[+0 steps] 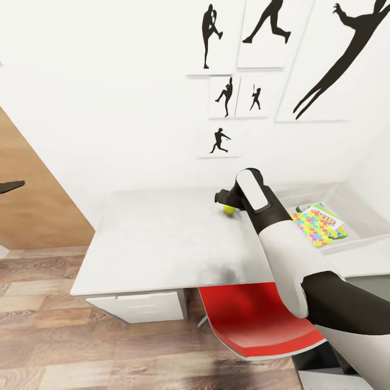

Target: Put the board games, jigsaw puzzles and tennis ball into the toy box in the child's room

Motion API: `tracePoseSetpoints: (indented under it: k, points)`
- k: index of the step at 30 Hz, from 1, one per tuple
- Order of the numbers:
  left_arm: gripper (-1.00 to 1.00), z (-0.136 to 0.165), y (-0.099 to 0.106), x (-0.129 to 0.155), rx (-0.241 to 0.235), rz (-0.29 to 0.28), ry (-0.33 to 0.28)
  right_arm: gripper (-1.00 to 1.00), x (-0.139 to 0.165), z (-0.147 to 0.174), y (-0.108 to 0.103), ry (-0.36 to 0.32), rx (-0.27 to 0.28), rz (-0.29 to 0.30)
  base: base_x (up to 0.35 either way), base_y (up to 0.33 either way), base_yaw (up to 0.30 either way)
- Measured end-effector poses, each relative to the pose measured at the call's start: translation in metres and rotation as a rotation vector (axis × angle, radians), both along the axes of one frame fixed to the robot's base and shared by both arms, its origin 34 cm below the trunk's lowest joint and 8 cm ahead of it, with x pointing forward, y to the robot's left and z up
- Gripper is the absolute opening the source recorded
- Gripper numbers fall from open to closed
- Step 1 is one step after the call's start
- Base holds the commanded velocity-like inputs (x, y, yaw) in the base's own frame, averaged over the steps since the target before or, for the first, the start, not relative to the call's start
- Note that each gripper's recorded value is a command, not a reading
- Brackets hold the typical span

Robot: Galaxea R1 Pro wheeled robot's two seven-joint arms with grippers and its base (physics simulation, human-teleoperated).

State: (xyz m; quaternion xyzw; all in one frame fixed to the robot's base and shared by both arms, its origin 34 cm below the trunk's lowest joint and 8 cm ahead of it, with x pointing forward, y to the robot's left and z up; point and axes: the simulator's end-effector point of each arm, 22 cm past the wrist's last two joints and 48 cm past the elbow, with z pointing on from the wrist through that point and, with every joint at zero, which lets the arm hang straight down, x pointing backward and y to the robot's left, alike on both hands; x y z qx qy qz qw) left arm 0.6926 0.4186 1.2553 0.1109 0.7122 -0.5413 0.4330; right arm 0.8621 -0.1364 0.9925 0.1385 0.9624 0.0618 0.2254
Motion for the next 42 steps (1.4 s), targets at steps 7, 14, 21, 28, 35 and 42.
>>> tracePoseSetpoints:
  k: [7, 14, 21, 28, 35, 42]
  points:
    - [1.00, 0.030, -0.081, -0.001, -0.030, -0.245, -0.073, 1.00, 0.000, -0.009, 0.000, 0.012, 0.000, 0.000, 0.000, 0.000, 0.000]
    - [1.00, 0.025, -0.136, 0.017, -0.052, -0.357, -0.076, 1.00, -0.001, -0.017, 0.002, 0.023, 0.002, 0.002, 0.000, 0.000, 0.000]
    - [1.00, 0.011, -0.151, 0.026, -0.059, -0.383, -0.045, 1.00, 0.003, -0.019, 0.003, 0.024, 0.002, 0.003, 0.000, 0.000, 0.000]
    - [1.00, 0.004, -0.154, 0.029, -0.061, -0.387, -0.037, 1.00, 0.009, -0.019, 0.002, 0.019, -0.001, 0.003, 0.000, 0.000, 0.000]
    - [1.00, 0.000, -0.162, 0.030, -0.072, -0.402, -0.036, 1.00, 0.018, -0.012, 0.000, 0.004, -0.006, 0.001, 0.000, 0.000, 0.000]
    - [1.00, -0.002, -0.162, 0.030, -0.075, -0.402, -0.032, 1.00, 0.017, -0.011, -0.012, 0.017, -0.056, -0.025, 0.000, 0.018, -0.036]
